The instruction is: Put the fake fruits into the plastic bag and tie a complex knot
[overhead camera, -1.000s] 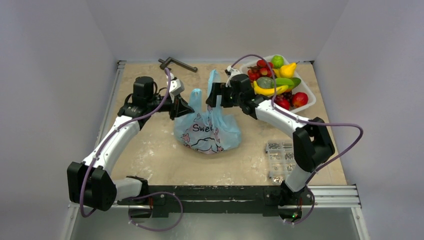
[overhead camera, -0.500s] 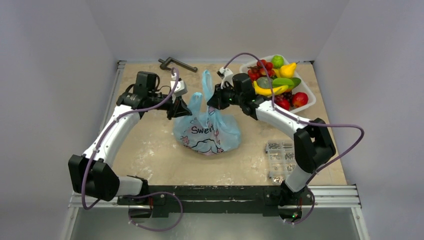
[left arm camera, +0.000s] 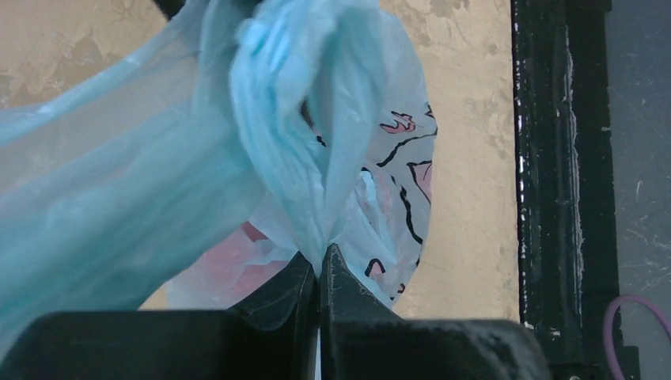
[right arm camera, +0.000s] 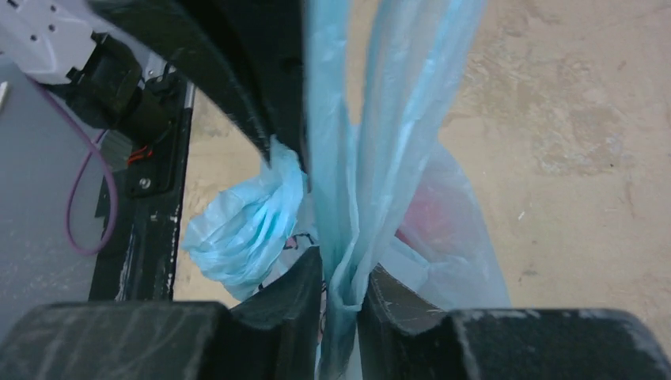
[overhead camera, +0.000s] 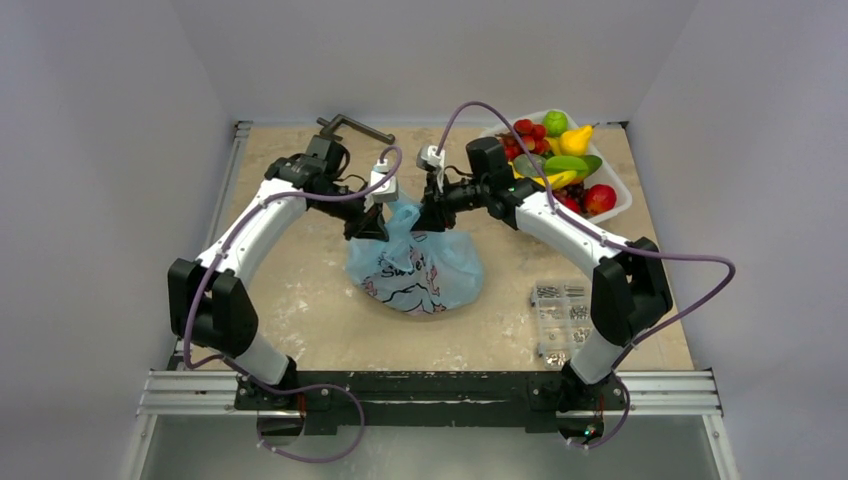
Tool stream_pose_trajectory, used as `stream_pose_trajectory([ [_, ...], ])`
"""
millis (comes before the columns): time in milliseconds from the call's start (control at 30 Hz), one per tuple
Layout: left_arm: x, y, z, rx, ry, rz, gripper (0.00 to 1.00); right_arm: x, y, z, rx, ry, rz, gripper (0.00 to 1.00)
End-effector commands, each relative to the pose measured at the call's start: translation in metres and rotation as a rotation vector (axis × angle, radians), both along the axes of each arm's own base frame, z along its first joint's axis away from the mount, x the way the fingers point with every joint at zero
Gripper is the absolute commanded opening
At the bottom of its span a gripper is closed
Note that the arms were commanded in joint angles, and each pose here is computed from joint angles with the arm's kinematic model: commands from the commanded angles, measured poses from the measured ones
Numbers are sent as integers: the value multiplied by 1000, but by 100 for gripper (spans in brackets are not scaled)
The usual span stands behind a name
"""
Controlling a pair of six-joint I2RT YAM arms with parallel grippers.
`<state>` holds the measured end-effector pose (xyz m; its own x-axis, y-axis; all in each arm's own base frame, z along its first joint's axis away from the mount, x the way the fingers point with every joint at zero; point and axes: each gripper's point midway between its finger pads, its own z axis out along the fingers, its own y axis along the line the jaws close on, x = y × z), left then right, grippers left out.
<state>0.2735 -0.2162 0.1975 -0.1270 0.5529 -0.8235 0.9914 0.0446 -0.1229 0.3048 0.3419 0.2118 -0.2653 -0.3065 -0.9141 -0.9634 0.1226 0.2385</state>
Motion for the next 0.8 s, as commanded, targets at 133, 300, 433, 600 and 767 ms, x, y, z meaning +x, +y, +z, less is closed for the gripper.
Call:
stream_pose_trajectory([
  [133,20,-7,9,-31,-117,2,0,-25,1,16,59,-34,159,52],
  [300,26,-11,11,-57,-128,36,0,-26,0,15,54,-25,153,72],
  [433,25,-18,16,-93,-127,29,0,-23,3,22,92,-16,129,76],
  [600,21,-32,20,-124,-155,-18,0,-23,7,24,113,7,134,70],
  [767,16,-37,17,-122,-168,-52,0,-21,8,24,116,6,128,34],
])
